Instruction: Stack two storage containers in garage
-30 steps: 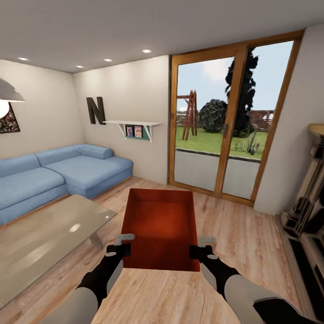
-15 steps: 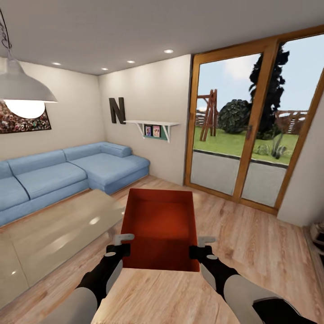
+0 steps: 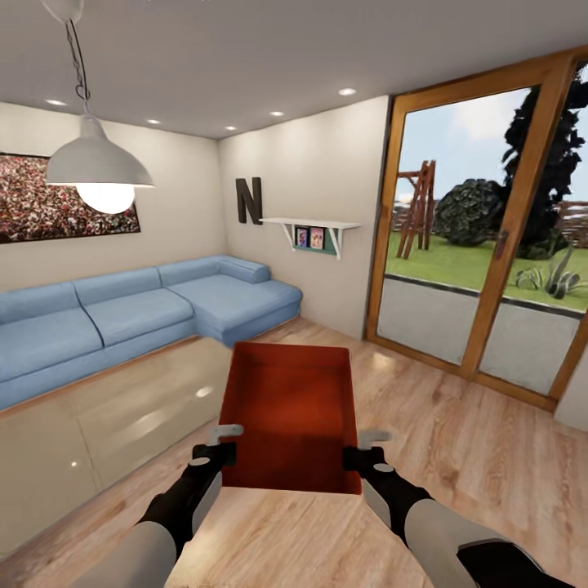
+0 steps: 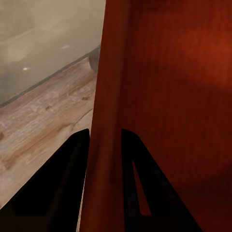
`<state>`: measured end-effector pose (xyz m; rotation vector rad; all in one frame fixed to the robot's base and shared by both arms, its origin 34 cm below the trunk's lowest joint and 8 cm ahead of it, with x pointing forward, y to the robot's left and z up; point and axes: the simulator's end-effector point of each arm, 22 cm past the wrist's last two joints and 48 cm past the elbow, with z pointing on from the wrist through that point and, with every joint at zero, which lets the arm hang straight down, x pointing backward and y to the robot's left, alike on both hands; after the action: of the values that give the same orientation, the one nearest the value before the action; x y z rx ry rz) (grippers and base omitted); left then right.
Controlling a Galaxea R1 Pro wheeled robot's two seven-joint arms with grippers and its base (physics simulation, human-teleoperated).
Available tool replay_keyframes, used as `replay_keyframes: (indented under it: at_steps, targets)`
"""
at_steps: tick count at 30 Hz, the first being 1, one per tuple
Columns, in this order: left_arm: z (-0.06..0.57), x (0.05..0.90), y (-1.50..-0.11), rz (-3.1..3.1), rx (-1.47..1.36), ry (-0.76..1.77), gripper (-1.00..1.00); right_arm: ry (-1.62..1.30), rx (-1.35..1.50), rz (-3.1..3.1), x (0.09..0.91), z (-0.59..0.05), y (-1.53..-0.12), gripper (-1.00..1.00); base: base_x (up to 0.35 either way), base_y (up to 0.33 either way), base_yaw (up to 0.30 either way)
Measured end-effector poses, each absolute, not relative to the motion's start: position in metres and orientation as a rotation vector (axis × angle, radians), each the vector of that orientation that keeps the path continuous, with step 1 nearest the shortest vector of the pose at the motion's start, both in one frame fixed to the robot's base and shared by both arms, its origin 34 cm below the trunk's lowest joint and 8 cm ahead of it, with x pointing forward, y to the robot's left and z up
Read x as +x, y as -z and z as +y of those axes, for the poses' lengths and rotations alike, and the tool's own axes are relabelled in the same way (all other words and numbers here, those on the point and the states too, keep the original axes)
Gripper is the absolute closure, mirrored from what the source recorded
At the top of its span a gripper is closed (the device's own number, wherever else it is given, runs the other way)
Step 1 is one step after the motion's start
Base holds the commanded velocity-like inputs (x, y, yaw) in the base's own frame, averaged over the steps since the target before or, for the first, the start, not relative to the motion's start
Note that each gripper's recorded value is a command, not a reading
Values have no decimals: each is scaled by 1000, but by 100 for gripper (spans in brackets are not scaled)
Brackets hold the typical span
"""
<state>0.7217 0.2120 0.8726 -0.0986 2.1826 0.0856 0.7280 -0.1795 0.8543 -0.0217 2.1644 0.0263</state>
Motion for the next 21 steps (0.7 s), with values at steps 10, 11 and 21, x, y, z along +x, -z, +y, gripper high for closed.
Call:
replay_keyframes:
  at_steps: [10, 11, 21]
  targets:
    - [212, 722, -873, 2183, -99, -85, 100, -26, -21, 2164, 728, -180, -854, 100, 0, 0, 272]
    - [212, 722, -873, 2183, -99, -85, 100, -26, -21, 2164, 728, -180, -854, 100, 0, 0, 272]
    - [212, 722, -873, 2183, -99, -85, 100, -26, -21, 2164, 728, -180, -854, 100, 0, 0, 272]
